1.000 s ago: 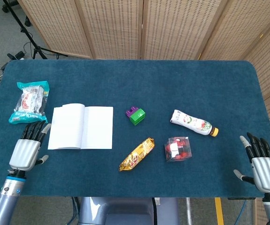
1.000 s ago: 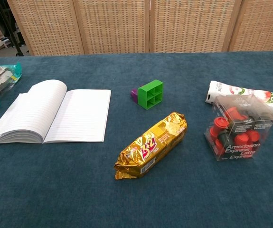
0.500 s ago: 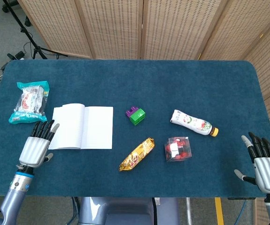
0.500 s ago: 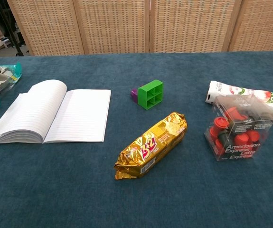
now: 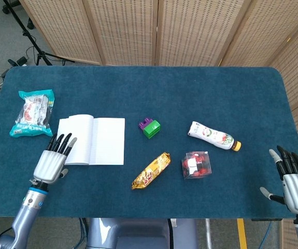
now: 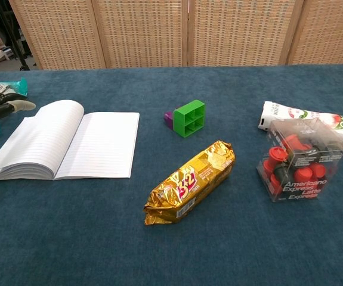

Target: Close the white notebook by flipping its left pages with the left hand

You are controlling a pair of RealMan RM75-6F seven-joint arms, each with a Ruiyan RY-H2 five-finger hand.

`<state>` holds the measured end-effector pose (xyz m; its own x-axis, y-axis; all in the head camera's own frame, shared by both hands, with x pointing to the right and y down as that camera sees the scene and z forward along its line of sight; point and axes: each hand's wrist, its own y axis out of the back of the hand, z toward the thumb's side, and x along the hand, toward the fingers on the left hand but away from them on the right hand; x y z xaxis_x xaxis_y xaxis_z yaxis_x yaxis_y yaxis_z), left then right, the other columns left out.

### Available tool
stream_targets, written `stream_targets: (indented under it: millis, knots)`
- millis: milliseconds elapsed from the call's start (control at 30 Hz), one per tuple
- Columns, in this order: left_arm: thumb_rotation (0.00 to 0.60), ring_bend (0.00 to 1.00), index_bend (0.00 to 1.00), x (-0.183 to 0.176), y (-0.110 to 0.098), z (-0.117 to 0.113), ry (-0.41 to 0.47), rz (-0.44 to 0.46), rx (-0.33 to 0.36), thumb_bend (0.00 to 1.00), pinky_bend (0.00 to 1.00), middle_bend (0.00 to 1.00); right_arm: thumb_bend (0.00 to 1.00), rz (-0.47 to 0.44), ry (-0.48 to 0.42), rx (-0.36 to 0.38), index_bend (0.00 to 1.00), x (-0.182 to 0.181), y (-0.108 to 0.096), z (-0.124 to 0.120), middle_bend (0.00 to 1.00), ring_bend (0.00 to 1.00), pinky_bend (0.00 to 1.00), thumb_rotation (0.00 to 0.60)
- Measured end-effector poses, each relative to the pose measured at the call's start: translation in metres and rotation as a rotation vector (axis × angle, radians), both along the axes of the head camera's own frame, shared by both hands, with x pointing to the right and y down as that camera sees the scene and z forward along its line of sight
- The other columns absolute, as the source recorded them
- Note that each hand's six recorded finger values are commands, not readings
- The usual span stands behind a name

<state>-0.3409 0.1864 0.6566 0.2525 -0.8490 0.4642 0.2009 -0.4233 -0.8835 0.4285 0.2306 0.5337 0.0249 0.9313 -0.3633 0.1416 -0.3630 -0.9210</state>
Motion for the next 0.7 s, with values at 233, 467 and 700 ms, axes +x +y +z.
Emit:
stream_targets:
  millis: [233, 467, 700]
  knots:
    - [0.600, 0.00, 0.00, 0.003, 0.003, 0.009, -0.022, 0.011, -0.009, 0.12, 0.00, 0.00, 0.00, 0.012, -0.010, 0.011, 0.00, 0.003, -0.001, -0.003, 0.00, 0.00, 0.00, 0.600]
    - [0.600, 0.00, 0.00, 0.001, 0.001, 0.013, -0.042, 0.006, 0.000, 0.12, 0.00, 0.00, 0.00, 0.013, -0.022, 0.020, 0.00, 0.003, -0.001, -0.006, 0.00, 0.00, 0.00, 0.600]
    - [0.600, 0.00, 0.00, -0.001, 0.000, 0.021, -0.055, -0.002, -0.014, 0.12, 0.00, 0.00, 0.00, 0.012, -0.024, 0.020, 0.00, 0.002, -0.001, -0.007, 0.00, 0.00, 0.00, 0.600]
